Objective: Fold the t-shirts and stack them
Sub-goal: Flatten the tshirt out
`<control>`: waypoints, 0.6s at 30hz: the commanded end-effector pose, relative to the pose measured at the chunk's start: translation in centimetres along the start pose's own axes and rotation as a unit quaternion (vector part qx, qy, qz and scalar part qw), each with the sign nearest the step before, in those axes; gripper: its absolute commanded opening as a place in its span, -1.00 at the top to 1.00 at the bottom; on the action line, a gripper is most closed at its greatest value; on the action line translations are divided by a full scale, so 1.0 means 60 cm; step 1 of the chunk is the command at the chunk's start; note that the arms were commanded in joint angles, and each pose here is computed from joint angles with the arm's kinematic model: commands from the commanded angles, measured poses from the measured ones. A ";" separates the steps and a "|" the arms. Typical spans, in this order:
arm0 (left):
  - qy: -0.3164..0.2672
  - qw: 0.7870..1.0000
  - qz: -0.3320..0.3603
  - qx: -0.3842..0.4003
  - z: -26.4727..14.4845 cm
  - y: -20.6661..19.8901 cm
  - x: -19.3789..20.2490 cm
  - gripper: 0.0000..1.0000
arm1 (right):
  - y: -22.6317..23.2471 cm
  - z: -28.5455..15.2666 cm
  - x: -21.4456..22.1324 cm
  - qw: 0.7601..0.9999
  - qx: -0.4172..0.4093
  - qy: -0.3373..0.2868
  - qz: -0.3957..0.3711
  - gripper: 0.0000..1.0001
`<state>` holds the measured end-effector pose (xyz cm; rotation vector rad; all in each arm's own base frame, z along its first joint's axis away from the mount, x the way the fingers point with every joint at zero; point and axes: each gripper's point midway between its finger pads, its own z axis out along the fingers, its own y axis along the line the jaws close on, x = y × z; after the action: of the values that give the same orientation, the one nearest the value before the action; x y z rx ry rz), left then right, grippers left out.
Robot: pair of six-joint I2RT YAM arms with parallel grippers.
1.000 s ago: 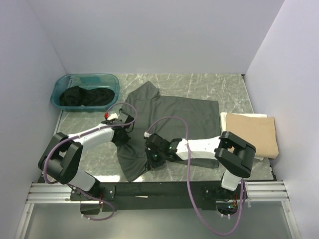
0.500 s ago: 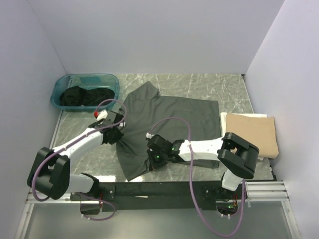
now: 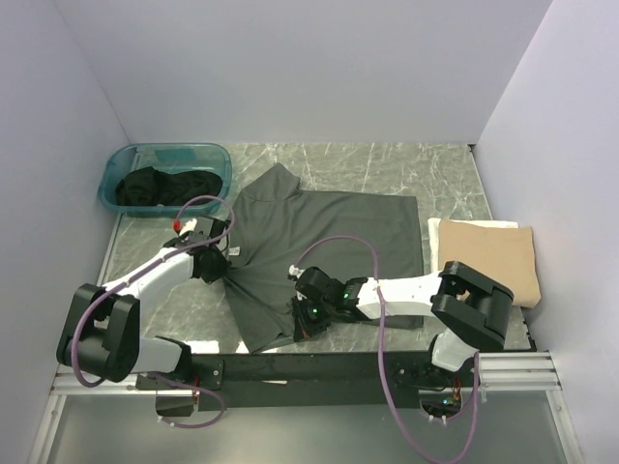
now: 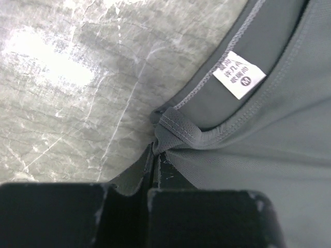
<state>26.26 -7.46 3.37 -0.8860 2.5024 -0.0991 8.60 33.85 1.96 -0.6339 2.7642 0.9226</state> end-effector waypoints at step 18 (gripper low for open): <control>0.005 0.996 -0.012 0.085 -0.117 -0.025 0.027 -0.99 | -0.016 -0.104 -0.058 0.994 0.057 -0.092 0.031 -0.28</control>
<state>25.23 -9.24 8.64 -0.8492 2.4199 -0.2833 9.60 32.17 5.25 -0.5573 2.7187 0.8638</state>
